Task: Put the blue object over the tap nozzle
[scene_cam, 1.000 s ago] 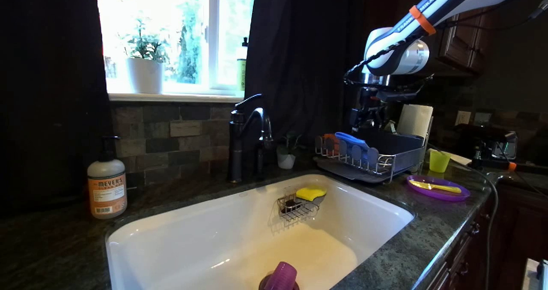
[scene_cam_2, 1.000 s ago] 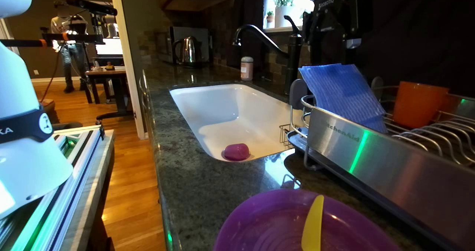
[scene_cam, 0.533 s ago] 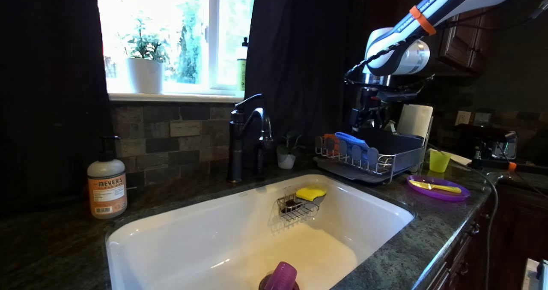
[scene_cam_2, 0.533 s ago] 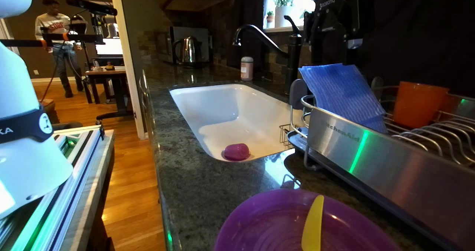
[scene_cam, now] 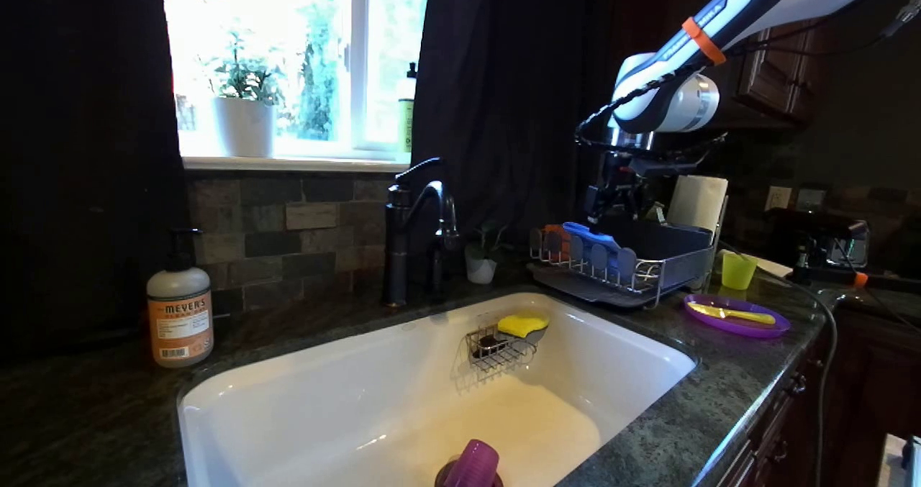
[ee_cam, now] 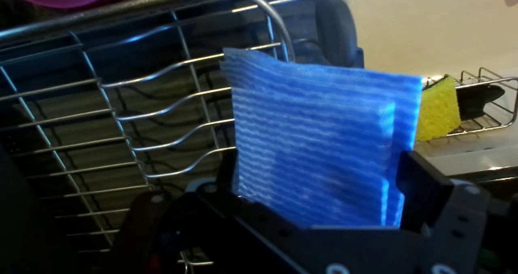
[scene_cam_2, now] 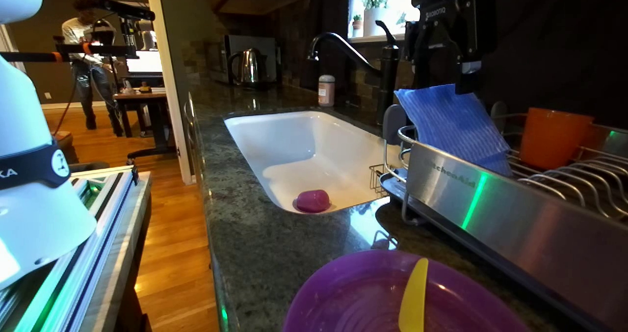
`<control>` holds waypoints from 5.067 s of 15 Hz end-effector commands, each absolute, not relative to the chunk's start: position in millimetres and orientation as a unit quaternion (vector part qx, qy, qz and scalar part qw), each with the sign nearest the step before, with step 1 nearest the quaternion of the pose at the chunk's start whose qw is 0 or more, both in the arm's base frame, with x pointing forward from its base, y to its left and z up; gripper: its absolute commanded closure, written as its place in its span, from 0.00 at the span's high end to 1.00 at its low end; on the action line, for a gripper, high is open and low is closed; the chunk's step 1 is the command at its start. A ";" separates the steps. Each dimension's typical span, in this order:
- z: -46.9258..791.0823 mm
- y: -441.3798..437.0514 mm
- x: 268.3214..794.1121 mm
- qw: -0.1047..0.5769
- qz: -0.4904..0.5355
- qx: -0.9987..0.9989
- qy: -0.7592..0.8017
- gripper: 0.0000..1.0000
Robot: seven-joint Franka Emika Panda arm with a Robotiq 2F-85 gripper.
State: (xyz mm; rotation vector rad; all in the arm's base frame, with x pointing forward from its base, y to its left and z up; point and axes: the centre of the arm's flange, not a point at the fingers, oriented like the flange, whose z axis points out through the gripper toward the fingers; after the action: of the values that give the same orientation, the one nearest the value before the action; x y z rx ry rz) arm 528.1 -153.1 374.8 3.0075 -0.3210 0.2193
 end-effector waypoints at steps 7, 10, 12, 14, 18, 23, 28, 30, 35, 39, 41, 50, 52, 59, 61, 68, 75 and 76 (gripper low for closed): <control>365.5 -155.8 530.6 0.048 0.067 0.991 -0.104 0.64; 365.3 -155.6 530.6 0.048 0.067 0.991 -0.106 0.39; 366.2 -155.6 530.7 0.049 0.068 0.991 -0.106 0.24; 366.1 -155.7 531.1 0.049 0.068 0.991 -0.107 0.08; 371.4 -153.0 532.8 0.058 0.068 0.991 -0.102 0.00; 459.7 -107.9 544.4 0.123 0.136 0.983 0.008 0.00; 543.7 -9.4 564.8 0.133 0.197 0.960 0.144 0.00; 549.9 29.8 566.5 0.126 0.223 0.946 0.200 0.00; 551.2 16.0 562.6 0.127 0.221 0.954 0.158 0.01; 562.0 50.3 591.6 0.133 0.236 0.943 0.194 0.00; 578.3 78.0 609.9 0.139 0.243 0.934 0.224 0.00; 666.6 240.1 673.9 0.205 0.281 0.842 0.413 0.00; 668.4 273.5 681.2 0.200 0.287 0.826 0.443 0.00; 640.0 287.2 656.7 0.180 0.306 0.821 0.447 0.01; 628.9 275.2 639.4 0.165 0.318 0.839 0.410 0.00; 597.7 305.9 600.7 0.132 0.324 0.857 0.378 0.00; 592.2 340.6 510.7 0.170 0.305 0.908 0.231 0.00; 593.1 343.3 497.7 0.177 0.298 0.915 0.207 0.00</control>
State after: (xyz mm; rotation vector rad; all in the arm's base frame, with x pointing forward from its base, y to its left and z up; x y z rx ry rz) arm 561.4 329.6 602.6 2.5759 0.7805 0.9014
